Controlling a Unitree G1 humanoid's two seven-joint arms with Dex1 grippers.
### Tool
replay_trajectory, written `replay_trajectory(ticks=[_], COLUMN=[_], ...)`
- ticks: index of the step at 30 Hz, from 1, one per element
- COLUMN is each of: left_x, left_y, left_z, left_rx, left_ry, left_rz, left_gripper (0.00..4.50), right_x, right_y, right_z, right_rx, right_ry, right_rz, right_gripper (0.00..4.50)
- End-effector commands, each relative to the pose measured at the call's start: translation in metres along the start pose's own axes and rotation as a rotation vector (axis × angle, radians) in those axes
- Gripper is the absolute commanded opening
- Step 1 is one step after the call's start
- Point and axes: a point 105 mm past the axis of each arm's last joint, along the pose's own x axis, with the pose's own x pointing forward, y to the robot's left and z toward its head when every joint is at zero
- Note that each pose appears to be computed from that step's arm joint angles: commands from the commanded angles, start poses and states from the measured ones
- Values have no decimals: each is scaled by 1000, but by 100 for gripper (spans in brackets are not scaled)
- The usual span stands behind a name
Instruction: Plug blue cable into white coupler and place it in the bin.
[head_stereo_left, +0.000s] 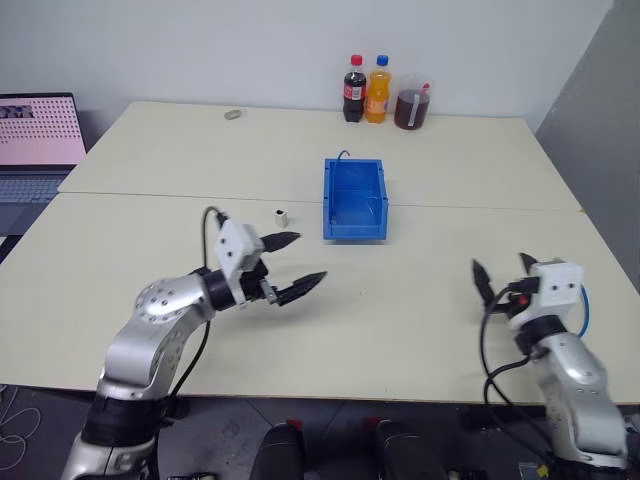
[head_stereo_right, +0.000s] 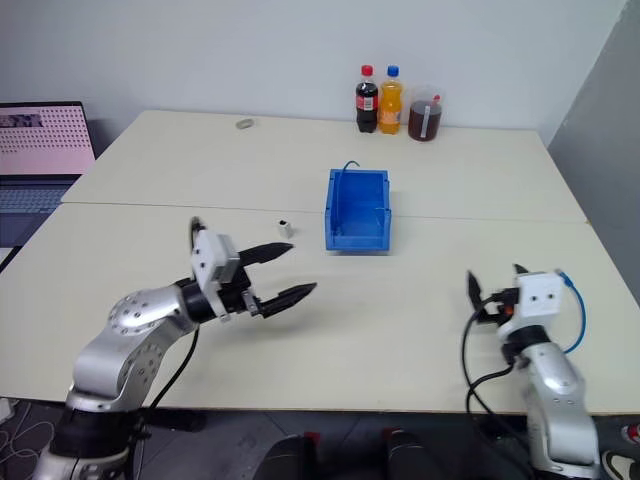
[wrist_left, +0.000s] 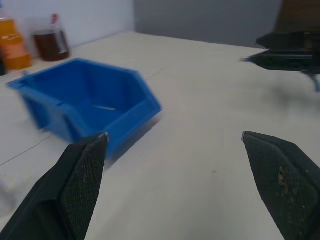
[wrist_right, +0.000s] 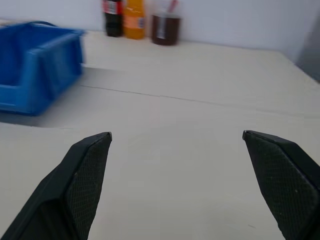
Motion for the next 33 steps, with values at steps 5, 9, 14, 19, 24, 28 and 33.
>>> replay_trajectory(ticks=[5,9,14,19,24,28,33], left_x=[23,31,31,27,26,26,26], left_y=[-20,-21,-20,-17,-15,-14,-9], left_z=[8,9,6,4,2,1,-1], left_rx=[29,32,37,41,46,47,32], left_ry=[25,13,21,29,35,36,32], left_rz=[-241,-257,-260,-248,-241,-241,-215], left_gripper=[450,450,450,450,450,450,450], right_x=[-2,-2,-2,-1,0,1,9], right_y=[-93,-120,-133,-133,-133,-131,-132], right_z=[-20,-39,-56,-63,-62,-61,-48], right_rx=[-42,16,81,148,133,97,86], right_ry=[247,380,462,486,472,465,429], right_rz=[-274,-316,-333,-314,-297,-266,-202], right_gripper=[447,447,447,348,221,113,1])
